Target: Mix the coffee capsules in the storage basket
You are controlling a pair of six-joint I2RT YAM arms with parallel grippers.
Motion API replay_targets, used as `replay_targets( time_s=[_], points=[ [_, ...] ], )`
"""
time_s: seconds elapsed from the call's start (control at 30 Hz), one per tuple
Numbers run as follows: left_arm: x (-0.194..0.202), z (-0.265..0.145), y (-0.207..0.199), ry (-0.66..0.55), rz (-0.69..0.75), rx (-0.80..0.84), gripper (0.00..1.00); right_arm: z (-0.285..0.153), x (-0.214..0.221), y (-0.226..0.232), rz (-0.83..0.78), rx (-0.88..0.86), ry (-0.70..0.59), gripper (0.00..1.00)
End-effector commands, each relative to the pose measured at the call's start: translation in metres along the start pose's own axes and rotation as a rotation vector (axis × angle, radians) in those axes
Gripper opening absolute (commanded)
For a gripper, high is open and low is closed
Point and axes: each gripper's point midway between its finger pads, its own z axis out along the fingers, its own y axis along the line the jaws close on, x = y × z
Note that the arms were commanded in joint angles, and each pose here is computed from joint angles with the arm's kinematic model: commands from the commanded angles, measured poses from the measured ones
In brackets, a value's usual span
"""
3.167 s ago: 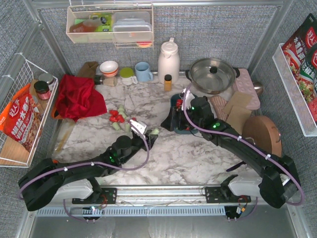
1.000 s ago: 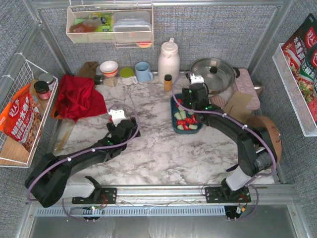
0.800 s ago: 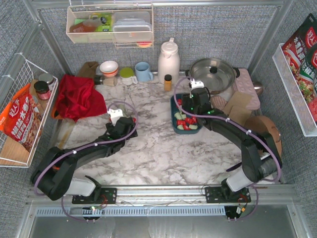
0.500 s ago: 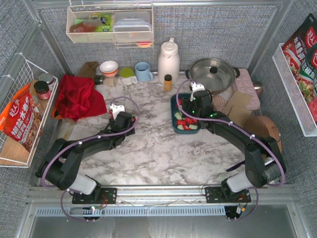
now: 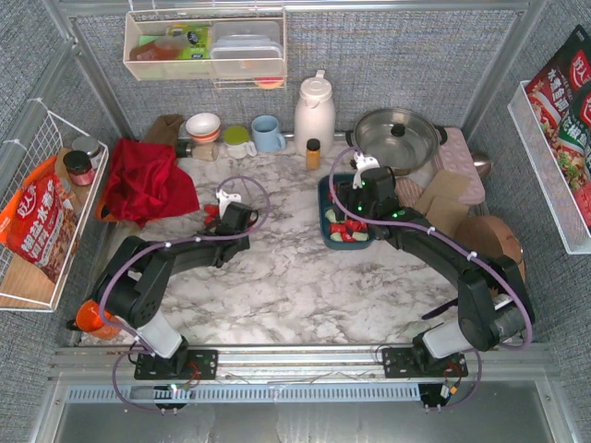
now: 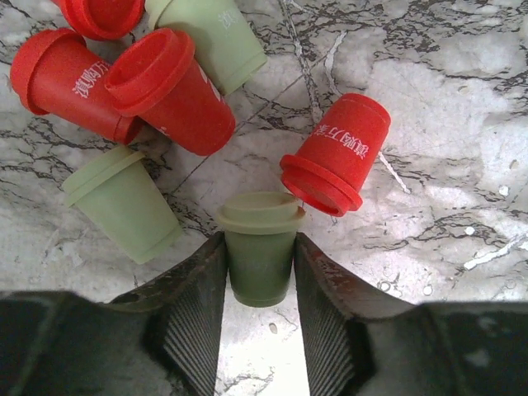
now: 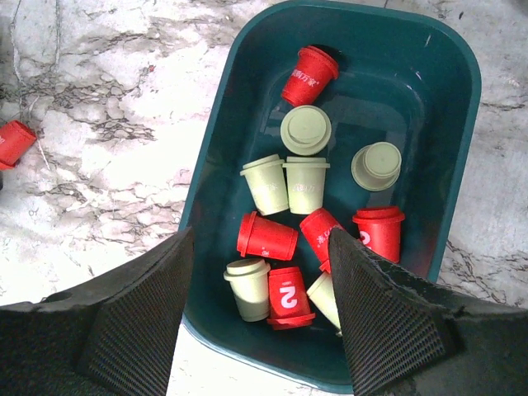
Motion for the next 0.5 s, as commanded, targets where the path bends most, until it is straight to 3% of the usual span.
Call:
replay_targets(
  time_s=[0.0, 0.2, 0.47],
  points=[
    [0.005, 0.003, 0.002, 0.025, 0.025, -0.007, 0.42, 0.000, -0.004, 0.004, 0.001, -0.017, -0.007, 0.70],
    [-0.003, -0.012, -0.003, -0.027, 0.032, 0.046, 0.27, -0.007, -0.009, 0.008, 0.017, -0.034, -0.011, 0.70],
    [-0.044, -0.102, -0.056, -0.414, 0.138, 0.411, 0.27, -0.025, -0.019, 0.025, 0.062, -0.112, -0.033, 0.70]
  ],
)
